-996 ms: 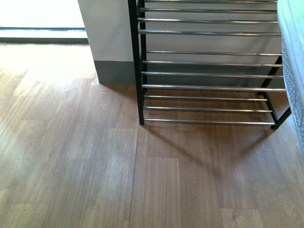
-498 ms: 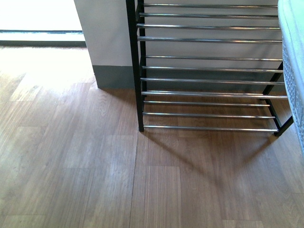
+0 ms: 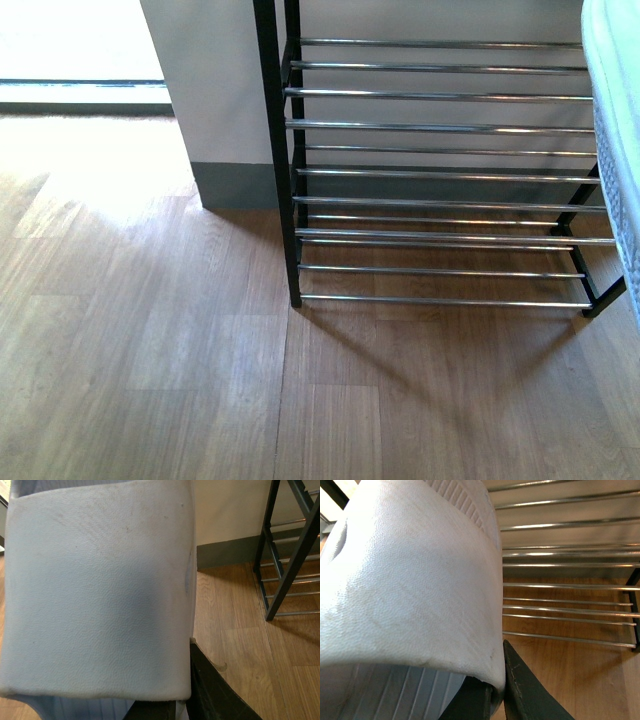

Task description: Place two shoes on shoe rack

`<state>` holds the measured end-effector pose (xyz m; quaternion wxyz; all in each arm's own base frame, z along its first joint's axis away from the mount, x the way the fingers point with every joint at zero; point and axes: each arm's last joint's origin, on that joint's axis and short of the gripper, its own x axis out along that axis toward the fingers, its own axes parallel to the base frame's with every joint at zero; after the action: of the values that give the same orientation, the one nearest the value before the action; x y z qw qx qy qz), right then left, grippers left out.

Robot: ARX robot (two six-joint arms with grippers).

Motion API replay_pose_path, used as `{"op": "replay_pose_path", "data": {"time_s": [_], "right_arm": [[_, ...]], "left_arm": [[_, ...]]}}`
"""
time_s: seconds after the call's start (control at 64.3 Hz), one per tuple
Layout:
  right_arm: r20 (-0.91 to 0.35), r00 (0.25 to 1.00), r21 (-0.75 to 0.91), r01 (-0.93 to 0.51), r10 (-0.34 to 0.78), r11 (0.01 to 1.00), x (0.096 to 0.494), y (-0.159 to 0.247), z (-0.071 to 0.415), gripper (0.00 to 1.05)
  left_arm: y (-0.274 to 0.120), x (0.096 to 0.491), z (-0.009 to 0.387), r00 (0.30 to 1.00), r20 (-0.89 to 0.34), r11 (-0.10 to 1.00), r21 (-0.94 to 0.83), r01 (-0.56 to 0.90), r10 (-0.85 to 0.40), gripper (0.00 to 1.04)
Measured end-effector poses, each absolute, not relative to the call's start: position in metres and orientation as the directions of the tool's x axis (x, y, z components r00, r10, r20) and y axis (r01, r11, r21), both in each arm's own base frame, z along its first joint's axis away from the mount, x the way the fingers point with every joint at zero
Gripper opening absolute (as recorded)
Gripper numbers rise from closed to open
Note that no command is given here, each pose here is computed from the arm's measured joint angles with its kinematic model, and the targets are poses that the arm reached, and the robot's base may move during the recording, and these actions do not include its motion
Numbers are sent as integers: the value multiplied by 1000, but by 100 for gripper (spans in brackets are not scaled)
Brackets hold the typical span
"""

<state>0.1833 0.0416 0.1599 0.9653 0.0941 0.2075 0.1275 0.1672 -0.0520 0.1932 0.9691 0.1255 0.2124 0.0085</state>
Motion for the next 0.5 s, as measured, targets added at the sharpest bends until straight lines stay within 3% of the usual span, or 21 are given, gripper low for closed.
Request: {"op": "replay_pose_path", "data": {"time_s": [0.498], "right_arm": [[-376,881,235,-207,285,950,183,42,160,2]], "left_arm": [[-52,167,193,910,-410,968,246,38,69,2]]}}
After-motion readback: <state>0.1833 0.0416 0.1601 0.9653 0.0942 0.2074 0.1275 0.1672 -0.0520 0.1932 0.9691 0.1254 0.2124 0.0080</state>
